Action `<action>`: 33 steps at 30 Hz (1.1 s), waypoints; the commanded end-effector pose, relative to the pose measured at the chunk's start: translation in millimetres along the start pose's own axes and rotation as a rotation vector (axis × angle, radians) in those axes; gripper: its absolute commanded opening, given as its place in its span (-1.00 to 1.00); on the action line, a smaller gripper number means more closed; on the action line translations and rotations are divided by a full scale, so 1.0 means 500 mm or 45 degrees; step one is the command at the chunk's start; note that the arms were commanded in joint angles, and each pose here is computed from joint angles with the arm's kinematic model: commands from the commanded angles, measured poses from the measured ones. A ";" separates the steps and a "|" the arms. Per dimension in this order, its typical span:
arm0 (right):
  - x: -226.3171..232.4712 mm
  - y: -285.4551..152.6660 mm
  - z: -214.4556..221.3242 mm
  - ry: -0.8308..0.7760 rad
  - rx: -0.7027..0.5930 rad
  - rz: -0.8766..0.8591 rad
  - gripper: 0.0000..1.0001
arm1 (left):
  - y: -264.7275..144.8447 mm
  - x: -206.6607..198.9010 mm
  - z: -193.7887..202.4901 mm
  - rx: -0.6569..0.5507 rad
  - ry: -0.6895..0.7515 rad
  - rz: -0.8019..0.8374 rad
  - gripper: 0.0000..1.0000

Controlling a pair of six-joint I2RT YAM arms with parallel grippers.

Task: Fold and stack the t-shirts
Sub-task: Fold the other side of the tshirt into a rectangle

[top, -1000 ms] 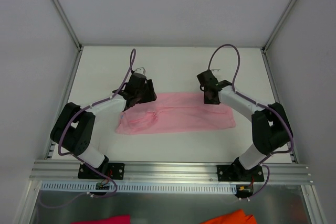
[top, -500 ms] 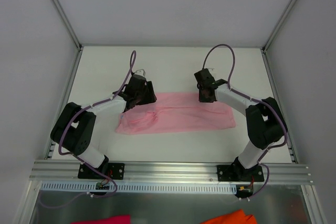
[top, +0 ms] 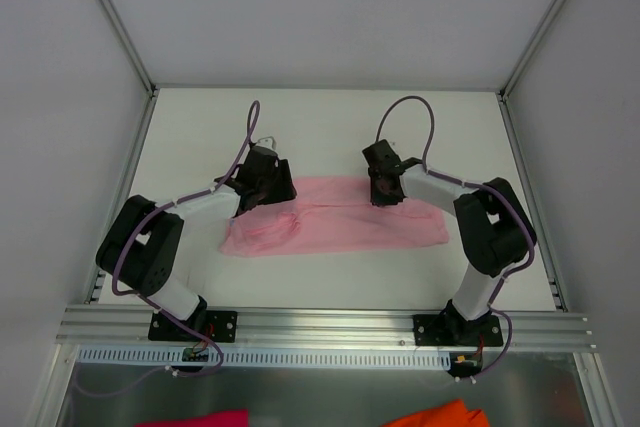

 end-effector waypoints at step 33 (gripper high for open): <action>-0.023 -0.156 0.028 0.013 -0.348 -0.096 -0.44 | -0.025 0.000 0.061 0.023 -0.036 -0.051 0.08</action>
Point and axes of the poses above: each gripper's point midway between its finger pads, its own y axis out along the fingers, its own x axis along the line the jaws close on, z = x × y, the point moved 5 cm from there along -y, back along the fingers, and after that the axes turned 2 degrees about y, right-handed, at the moved point
